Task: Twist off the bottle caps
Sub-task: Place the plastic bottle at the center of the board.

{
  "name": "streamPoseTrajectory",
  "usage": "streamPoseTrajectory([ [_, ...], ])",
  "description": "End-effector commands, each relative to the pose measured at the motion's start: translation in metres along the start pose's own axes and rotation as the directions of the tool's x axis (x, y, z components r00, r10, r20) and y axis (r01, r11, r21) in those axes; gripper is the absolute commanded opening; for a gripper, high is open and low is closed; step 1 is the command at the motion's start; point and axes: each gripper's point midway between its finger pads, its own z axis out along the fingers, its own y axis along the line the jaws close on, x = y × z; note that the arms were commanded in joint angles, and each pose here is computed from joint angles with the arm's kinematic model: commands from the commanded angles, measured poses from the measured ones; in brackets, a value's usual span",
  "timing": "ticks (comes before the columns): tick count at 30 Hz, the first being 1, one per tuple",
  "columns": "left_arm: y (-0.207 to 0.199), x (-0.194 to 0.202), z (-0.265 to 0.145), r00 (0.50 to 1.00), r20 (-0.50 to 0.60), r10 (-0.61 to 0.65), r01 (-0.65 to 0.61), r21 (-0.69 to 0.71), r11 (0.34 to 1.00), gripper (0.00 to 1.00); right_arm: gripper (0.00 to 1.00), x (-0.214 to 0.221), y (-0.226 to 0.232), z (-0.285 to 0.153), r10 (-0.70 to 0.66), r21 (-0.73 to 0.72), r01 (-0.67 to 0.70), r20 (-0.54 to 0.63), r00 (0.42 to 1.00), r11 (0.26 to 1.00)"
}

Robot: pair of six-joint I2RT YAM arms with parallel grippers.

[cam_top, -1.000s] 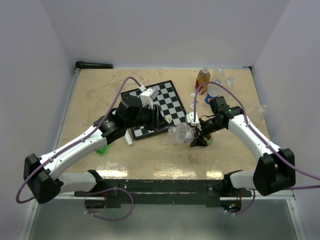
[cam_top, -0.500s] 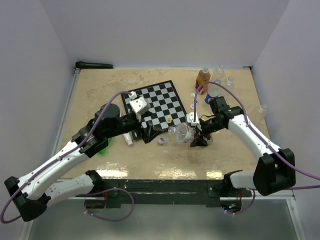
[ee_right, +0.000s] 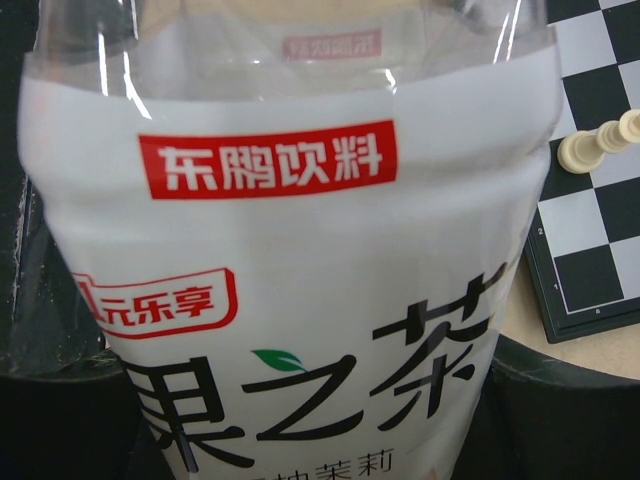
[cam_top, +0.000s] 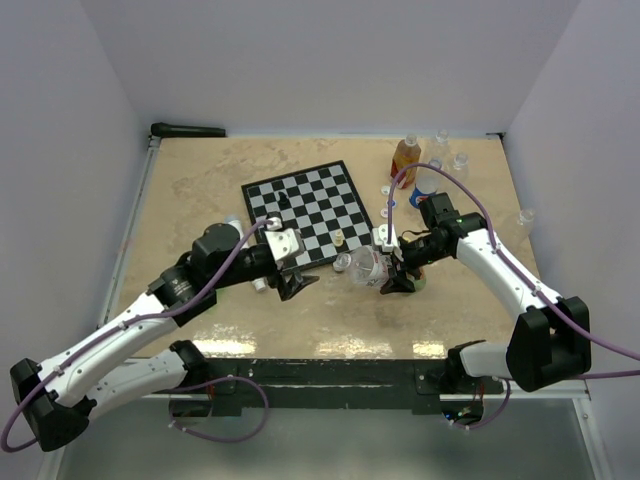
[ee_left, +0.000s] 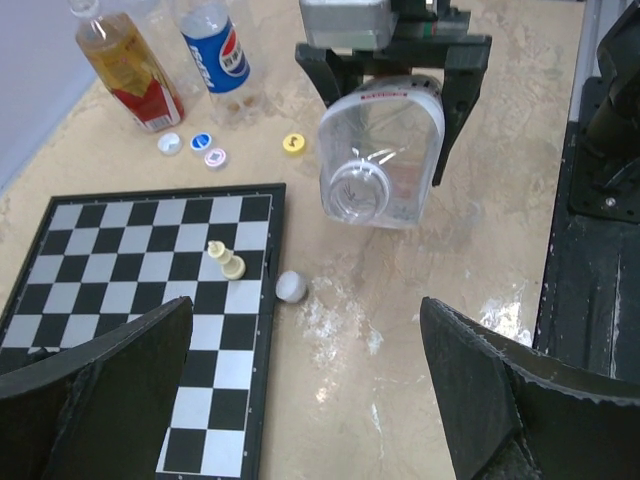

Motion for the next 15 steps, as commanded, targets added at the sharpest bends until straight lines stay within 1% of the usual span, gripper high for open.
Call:
streamPoseTrajectory([
  [1,-0.006,-0.002,0.004,0.998,0.057,-0.012,0.01,0.028,1.0,1.0,0.19,-0.002,0.004,0.001,-0.008,-0.017,0.009,0.012,1.0,1.0],
  [3,-0.011,-0.002,0.008,0.996,0.089,-0.028,0.024,0.053,0.998,0.99,0.18,-0.003,0.004,0.0,-0.009,-0.016,0.009,0.013,1.0,1.0],
  [4,-0.012,-0.008,0.011,0.991,0.131,-0.028,0.02,0.062,0.998,0.99,0.18,-0.003,0.004,0.001,-0.011,-0.016,0.011,0.014,1.0,1.0],
  [7,-0.019,-0.011,0.022,0.977,0.204,-0.063,0.042,0.105,0.994,0.98,0.18,-0.004,0.005,0.001,-0.013,-0.019,0.014,0.018,1.0,1.0],
  [11,-0.021,-0.017,0.038,0.962,0.258,-0.091,0.054,0.146,0.988,0.96,0.18,-0.004,0.005,0.001,-0.013,-0.022,0.013,0.019,1.0,1.0],
  [12,-0.021,-0.016,0.041,0.959,0.257,-0.118,0.08,0.154,0.985,0.95,0.19,-0.005,0.005,0.001,-0.017,-0.02,0.017,0.019,1.0,1.0],
  [15,-0.021,-0.02,0.049,0.95,0.282,-0.132,0.085,0.172,0.981,0.95,0.18,-0.004,0.006,0.001,-0.016,-0.022,0.016,0.019,1.0,1.0],
])
